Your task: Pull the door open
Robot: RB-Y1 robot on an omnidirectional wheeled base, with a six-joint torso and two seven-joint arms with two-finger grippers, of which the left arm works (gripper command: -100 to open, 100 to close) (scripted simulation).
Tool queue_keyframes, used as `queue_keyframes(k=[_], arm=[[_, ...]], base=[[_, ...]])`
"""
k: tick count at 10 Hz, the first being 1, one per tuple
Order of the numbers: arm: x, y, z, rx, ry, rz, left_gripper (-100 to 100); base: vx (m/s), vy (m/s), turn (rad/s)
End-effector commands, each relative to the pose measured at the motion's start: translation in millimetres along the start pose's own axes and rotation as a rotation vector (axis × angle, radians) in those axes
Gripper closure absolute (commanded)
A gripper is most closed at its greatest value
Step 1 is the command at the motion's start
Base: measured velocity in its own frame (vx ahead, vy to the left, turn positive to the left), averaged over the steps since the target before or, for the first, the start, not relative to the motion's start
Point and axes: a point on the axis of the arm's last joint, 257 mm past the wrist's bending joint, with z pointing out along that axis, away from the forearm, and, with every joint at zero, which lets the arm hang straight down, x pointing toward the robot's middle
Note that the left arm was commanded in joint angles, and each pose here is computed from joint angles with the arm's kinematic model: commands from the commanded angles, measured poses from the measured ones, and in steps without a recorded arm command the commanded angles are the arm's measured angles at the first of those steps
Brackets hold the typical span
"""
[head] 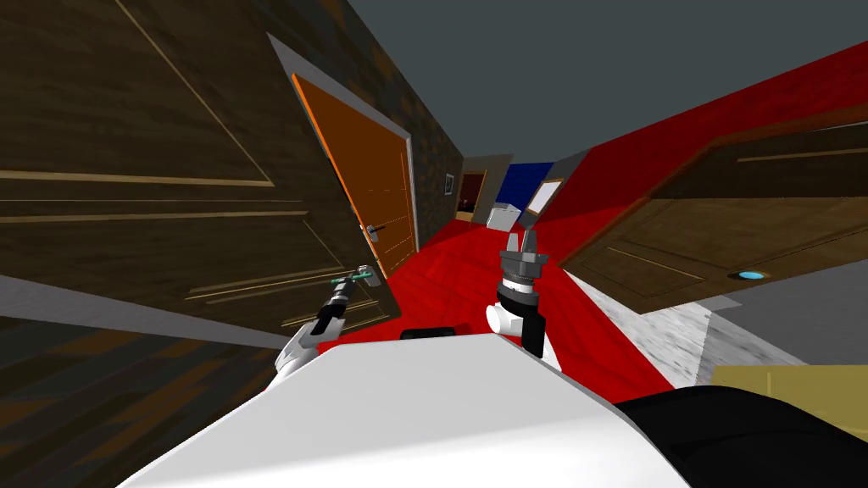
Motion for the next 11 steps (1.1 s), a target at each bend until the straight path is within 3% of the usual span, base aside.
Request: queue_keyframes(k=[1,2,3,4,11], arm=[[8.4,0.4,-0.5,0.002,0.024,-0.005,100],[10.5,0.4,-1.5,0.001,0.035,-0.006,100],[4.8,-0.1,-0.6,0.001,0.021,-0.002,100],[7.6,1.7,-6.8,-0.001,0.044,-0.001,100],[18.5,0.3,-27.8,0.003,0.135,-0.004,100]], base=[[-0.21,0.049,-0.086],[-0.204,0.043,-0.085],[-0.091,0.02,-0.021],[-0.135,-0.001,-0.109],[-0.198,0.057,-0.101]])
